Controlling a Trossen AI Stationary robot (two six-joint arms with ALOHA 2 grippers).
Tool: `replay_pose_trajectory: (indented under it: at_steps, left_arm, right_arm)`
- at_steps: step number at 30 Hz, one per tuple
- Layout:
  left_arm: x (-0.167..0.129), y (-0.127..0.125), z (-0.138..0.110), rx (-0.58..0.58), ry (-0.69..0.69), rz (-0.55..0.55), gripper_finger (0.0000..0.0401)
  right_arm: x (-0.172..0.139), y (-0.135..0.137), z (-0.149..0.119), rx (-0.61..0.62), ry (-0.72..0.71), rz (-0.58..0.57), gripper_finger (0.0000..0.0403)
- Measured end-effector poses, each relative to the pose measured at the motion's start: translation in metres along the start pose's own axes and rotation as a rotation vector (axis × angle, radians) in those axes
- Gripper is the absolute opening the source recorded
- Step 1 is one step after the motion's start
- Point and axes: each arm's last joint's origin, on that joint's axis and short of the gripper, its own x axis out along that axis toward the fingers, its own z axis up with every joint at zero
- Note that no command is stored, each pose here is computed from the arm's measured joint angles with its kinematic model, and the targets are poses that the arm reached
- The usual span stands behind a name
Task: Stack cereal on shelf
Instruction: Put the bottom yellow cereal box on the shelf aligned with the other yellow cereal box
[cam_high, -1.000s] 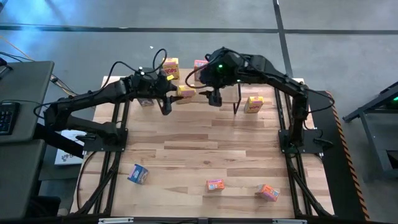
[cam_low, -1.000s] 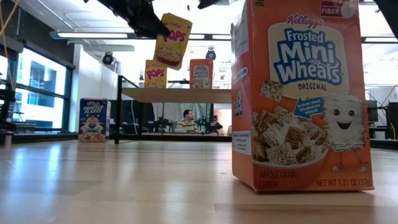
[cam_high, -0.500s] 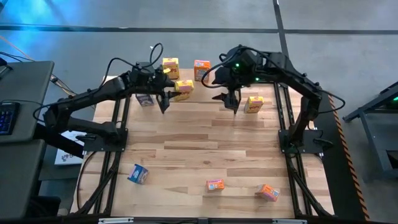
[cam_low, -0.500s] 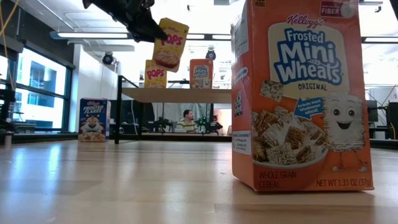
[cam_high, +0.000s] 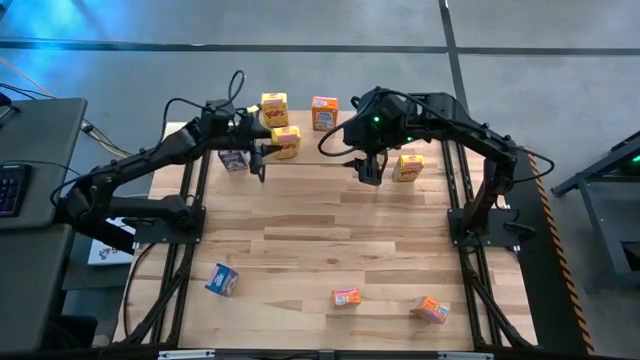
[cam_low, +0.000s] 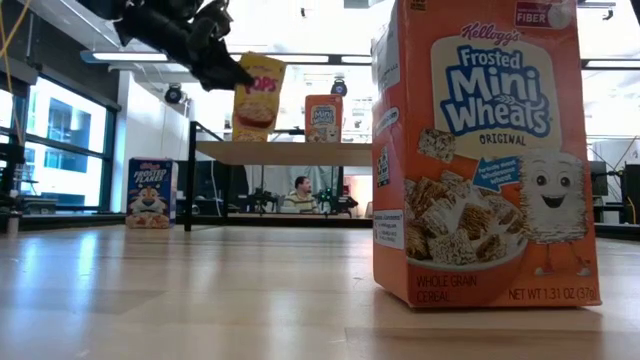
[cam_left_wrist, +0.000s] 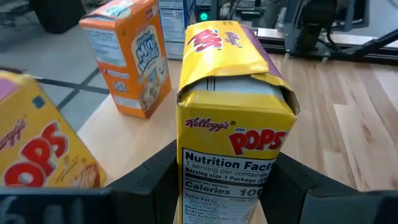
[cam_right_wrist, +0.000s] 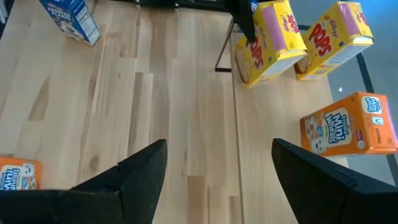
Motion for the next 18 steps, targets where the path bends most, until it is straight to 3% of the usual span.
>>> replay_pose_trajectory:
  at_steps: [18]
  left_arm:
    - [-0.022, 0.043, -0.013, -0.037, -0.038, 0.023, 0.0168]
  right_arm:
    - [-0.009, -0.001, -0.004, -0.007, 0.019, -0.047, 0.0282]
